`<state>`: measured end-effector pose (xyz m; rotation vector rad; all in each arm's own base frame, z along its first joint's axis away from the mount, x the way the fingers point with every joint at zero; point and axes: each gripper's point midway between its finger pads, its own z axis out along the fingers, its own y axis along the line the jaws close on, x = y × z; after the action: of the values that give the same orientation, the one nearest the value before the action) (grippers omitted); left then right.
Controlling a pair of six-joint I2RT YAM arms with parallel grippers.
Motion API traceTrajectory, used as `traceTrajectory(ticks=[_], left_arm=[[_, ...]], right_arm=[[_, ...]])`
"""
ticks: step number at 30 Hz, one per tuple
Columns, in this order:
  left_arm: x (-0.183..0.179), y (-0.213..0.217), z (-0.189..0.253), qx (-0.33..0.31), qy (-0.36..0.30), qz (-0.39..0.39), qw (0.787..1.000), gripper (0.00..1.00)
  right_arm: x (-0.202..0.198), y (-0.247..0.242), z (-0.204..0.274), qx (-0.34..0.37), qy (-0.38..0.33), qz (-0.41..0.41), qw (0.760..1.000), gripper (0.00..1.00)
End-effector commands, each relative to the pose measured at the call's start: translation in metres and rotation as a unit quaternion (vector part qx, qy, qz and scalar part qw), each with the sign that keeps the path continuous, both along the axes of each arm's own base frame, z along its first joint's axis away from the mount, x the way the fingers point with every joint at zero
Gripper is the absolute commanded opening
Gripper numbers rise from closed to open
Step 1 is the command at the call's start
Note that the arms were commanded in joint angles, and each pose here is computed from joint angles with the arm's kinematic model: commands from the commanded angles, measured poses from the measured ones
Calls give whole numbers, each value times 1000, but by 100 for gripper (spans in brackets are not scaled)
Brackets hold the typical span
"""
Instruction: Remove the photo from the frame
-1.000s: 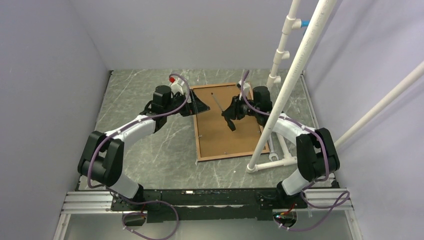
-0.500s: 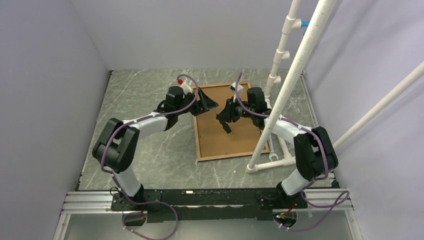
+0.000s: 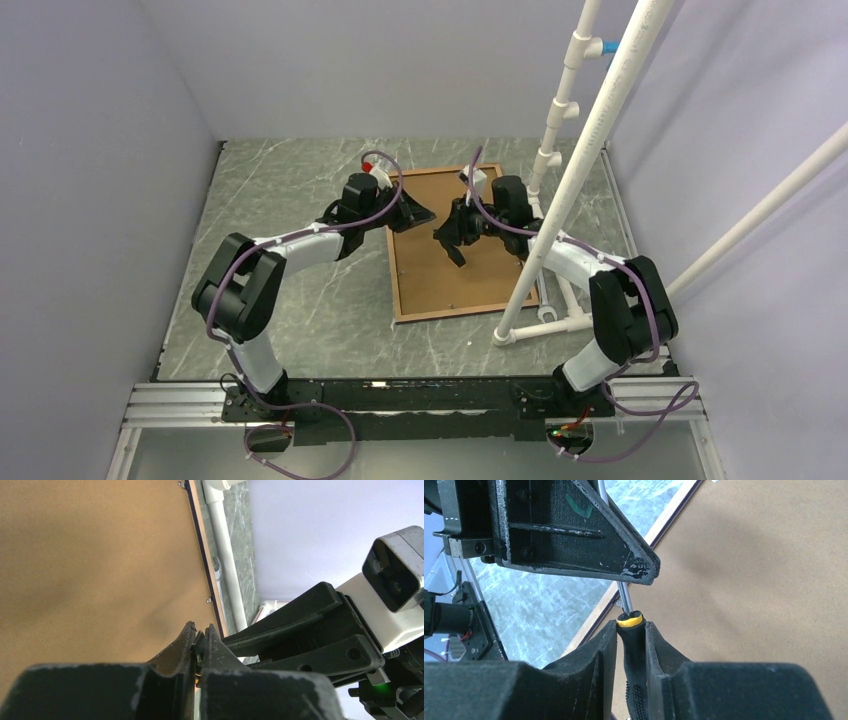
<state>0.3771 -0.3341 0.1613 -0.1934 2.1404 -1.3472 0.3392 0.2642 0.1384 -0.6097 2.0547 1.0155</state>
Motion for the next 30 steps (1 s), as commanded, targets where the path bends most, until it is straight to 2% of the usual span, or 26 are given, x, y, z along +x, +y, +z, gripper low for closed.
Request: traceTrajectory(ticks=[1,7,10,11,13,20,25,30], left_arm=[[-1,-4,22,-32,-4,-1,999,0],[-4,-1,28,-48,12,18,999,0],[-7,-2,32,-61,21,22,998,0],[-7,-2,33,-65,20,23,997,0],[-9,-4,34,-70,25,25,997,0],[-8,-8,43,-136,61,49,988,0],[-11,-24,52,-192,85,30,977,0],[-18,-40,49,-197,101,8,975,0]], right_arm=[[12,-6,33,8,-37,-44,998,20],[10,-27,27,-28,9,-115,993,64],[3,-41,27,-41,20,-148,988,93],[1,-48,27,-42,24,-168,985,99],[-4,-61,27,-27,44,-195,979,100],[-42,-67,25,154,131,-125,971,100],[-50,-64,22,172,127,-99,972,99],[-53,-62,32,185,118,-82,972,93]])
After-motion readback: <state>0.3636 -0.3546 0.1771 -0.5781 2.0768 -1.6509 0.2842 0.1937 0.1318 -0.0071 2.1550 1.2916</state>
